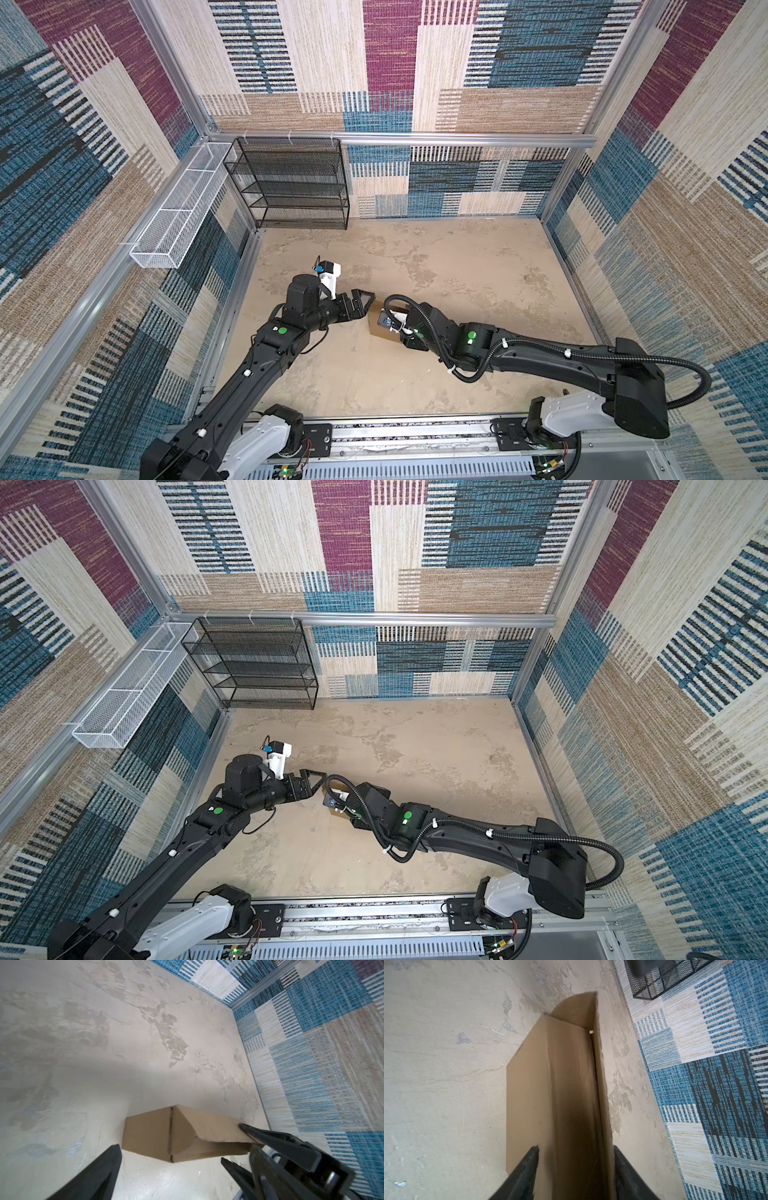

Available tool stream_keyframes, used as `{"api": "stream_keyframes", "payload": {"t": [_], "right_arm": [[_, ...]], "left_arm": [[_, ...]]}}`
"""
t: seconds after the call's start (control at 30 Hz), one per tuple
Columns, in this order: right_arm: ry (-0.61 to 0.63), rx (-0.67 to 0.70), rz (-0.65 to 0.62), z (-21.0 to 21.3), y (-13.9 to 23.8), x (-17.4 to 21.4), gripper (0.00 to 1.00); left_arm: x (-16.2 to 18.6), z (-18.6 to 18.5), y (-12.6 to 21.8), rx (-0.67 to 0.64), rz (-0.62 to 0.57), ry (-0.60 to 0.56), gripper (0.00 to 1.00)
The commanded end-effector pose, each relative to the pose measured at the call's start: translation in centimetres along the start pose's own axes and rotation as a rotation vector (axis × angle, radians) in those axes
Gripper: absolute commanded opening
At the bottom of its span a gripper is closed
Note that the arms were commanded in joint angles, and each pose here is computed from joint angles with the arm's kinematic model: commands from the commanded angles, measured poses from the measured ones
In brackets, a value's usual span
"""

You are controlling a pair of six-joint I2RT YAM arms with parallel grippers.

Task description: Fold the paper box

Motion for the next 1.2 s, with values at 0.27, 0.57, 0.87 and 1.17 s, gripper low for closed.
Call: {"api": "stream_keyframes", "payload": {"t": [0.27,0.57,0.87,1.17], "right_arm": [[-0.011,-0.006,-0.028,0.1,-0.1,-0.3,0.55],[-0.014,-0.007,-0.026,0.2,-0.1,-0.3,0.53],[-0.011,-0.008,-0.016,0.3,-0.3,-0.1,0.52],[-0.048,0.004,-0.070,-0.4,0.6,-0.9,0.67]], "left_arm": [[0.8,-0.1,-2.2,0.087,0.091,0.056,0.89],[2.0,1.1,-3.3,0.068,0.126,0.080,0.73],[3.1,2.0,-3.7,0.054,0.137,0.111,0.57],[3.6,2.9,-3.4,0.012,0.100,0.136,0.43]]}}
Point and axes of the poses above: each gripper's point midway between its finger pads, its own y axis back along the fingers, its own z axis along the line the jaws close on, x = y × z, the point moved 4 cm from there along y, back along the fingers, and after that the axes turned 6 degrees about -y, right-handed, at the moved point
